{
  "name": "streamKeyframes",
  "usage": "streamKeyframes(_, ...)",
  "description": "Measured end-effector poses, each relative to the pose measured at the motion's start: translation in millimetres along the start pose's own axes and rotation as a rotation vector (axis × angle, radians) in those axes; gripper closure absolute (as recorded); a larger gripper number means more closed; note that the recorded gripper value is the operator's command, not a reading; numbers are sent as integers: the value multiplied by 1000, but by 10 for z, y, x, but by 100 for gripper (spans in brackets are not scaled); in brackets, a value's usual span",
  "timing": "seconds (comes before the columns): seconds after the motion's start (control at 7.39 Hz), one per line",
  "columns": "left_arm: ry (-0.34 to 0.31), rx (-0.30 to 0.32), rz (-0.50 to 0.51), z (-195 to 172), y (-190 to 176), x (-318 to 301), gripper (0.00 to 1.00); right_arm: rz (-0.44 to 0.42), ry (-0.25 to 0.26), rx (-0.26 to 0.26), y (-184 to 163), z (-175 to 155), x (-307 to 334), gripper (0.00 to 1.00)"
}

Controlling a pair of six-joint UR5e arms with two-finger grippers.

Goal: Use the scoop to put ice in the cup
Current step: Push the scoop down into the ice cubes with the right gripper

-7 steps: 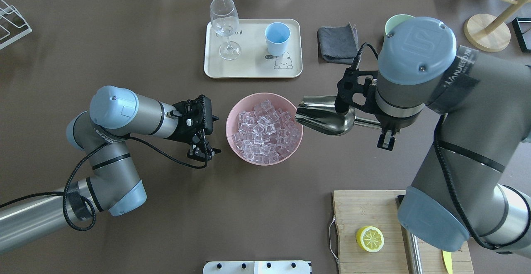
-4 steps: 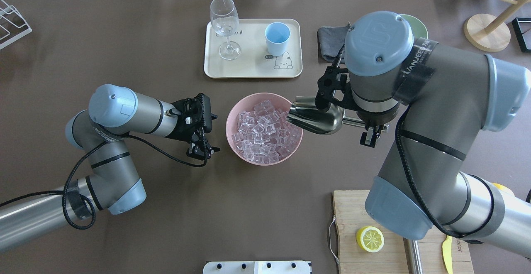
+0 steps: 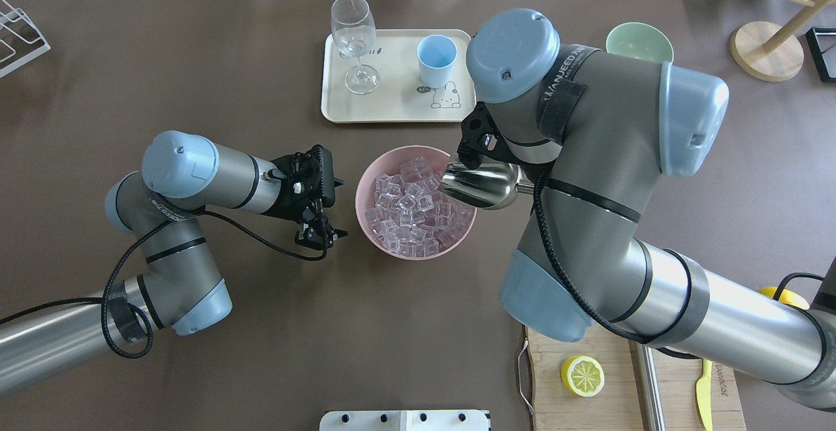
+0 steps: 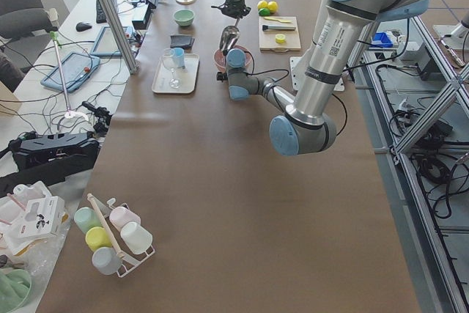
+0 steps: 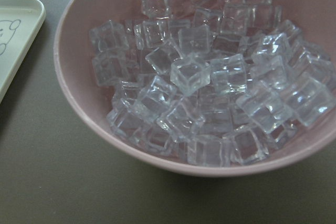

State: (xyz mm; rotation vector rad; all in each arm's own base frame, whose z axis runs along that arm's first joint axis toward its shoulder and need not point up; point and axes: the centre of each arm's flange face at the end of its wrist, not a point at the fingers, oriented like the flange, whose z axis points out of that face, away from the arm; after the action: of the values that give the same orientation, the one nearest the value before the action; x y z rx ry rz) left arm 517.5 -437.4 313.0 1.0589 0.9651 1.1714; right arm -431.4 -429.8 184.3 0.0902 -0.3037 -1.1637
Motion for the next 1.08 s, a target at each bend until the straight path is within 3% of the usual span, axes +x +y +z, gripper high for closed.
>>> streamKeyframes(0.81, -3, 18, 7, -13, -87, -10, 2, -48, 27, -48, -445, -140, -186, 100)
streamKeyframes(1.08, -3, 21, 7, -14, -98, -10, 2, -127, 47, -67, -357, -298, -234, 100)
